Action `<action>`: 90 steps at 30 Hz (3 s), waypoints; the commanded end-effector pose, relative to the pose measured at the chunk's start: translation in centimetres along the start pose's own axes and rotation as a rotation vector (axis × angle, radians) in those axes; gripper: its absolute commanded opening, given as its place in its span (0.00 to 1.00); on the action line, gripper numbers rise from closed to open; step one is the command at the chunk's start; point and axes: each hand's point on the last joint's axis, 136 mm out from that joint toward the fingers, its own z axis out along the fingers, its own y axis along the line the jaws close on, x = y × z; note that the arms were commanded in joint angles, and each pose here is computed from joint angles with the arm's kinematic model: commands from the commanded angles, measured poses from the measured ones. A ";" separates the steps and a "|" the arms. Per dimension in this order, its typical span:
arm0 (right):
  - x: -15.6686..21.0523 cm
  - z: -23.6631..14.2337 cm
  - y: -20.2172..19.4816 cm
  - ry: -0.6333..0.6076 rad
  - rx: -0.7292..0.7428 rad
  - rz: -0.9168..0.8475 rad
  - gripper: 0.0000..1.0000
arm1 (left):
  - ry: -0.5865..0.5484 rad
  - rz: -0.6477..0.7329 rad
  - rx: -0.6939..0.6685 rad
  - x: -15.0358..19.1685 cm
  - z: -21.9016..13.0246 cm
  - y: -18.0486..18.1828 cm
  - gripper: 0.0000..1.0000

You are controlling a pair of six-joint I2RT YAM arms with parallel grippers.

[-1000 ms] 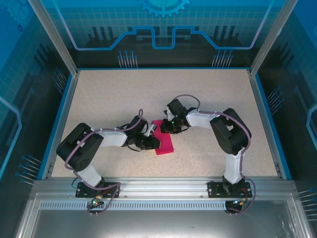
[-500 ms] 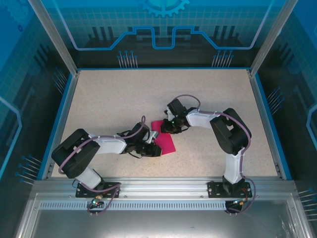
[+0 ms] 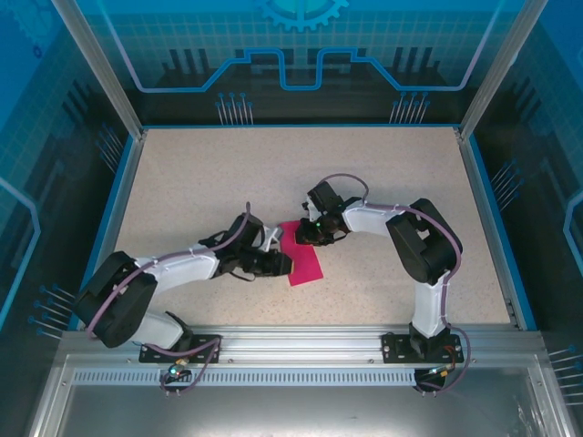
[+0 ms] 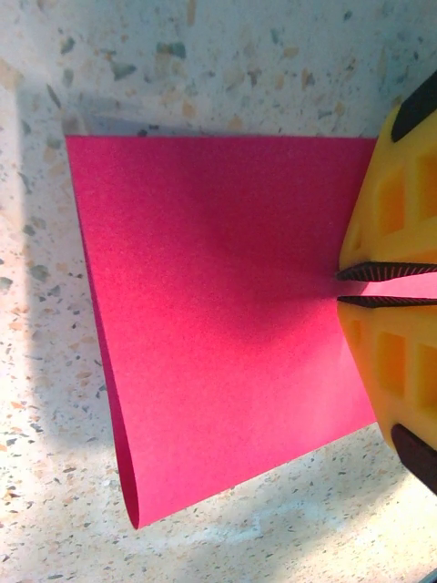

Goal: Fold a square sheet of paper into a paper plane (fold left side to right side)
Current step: Hold the square sheet of paper at the center of the table, then first fold the square sheet of paper in half at the center of the table.

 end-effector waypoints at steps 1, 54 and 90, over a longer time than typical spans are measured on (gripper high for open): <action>1.6 0.6 -2.4 0.052 0.077 0.035 0.17 | 0.023 0.024 -0.003 -1.5 0.6 -0.2 0.31; 11.4 -1.8 -5.4 0.196 0.220 -0.076 0.17 | 0.000 -0.056 -0.172 -5.8 4.5 3.9 0.32; 13.6 -2.0 -7.4 0.234 0.264 -0.044 0.17 | -0.234 -0.146 -0.341 -14.2 2.2 11.4 0.31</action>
